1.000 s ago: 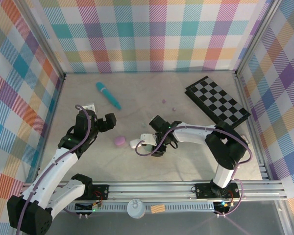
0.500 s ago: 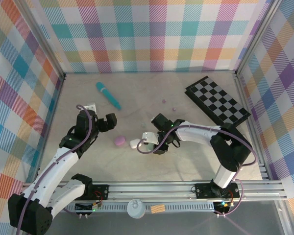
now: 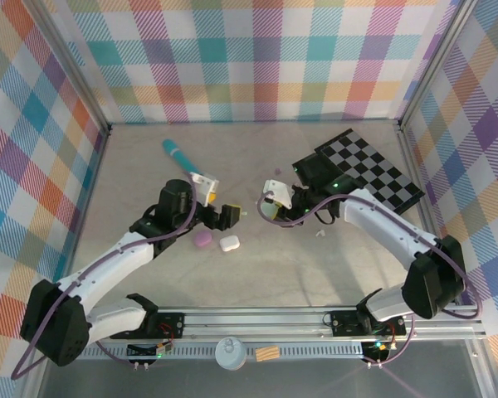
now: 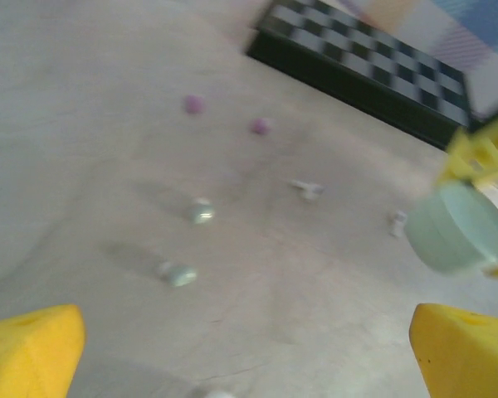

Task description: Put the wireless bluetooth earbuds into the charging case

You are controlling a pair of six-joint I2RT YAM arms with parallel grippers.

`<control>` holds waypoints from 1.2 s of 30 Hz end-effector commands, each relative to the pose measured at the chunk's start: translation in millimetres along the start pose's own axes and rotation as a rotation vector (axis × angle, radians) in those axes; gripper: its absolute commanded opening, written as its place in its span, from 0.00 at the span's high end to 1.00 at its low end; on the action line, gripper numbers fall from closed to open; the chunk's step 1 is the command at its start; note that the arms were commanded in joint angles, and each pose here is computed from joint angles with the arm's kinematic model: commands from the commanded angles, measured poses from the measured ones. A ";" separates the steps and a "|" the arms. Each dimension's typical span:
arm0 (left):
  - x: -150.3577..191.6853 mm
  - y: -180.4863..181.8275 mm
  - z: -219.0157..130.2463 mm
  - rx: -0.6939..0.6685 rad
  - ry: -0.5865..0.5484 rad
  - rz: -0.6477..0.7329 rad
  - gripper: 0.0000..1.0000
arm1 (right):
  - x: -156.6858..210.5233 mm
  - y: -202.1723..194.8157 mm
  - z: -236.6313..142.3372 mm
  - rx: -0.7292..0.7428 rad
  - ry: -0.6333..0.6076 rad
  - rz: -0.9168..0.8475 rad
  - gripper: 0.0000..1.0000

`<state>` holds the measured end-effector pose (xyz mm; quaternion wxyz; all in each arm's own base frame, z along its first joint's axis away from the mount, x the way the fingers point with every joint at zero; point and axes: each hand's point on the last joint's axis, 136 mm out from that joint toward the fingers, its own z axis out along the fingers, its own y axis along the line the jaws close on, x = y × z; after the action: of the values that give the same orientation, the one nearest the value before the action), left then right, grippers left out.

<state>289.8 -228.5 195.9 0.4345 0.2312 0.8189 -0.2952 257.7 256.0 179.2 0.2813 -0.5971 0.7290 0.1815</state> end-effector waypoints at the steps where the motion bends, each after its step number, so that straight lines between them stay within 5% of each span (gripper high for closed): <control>1: -11.8 -50.8 -1.1 0.262 -0.085 0.165 0.00 | -4.6 17.1 -17.1 -0.076 -0.010 0.021 0.69; 10: 13.6 -116.9 -7.2 0.561 -0.093 0.355 0.00 | -29.4 36.9 -45.7 -0.151 -0.101 0.023 0.73; 20: 16.2 -141.9 -9.4 0.689 -0.071 0.395 0.03 | -43.1 61.0 -65.8 -0.238 -0.135 -0.047 0.75; 36: -6.2 -155.8 -17.3 0.771 -0.203 0.388 0.33 | -50.9 82.9 -72.9 -0.328 -0.127 -0.078 0.76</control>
<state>189.8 -325.9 235.4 0.4213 0.4880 0.5827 -0.4949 178.3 268.1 255.9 0.2422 -0.6406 0.6608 0.3071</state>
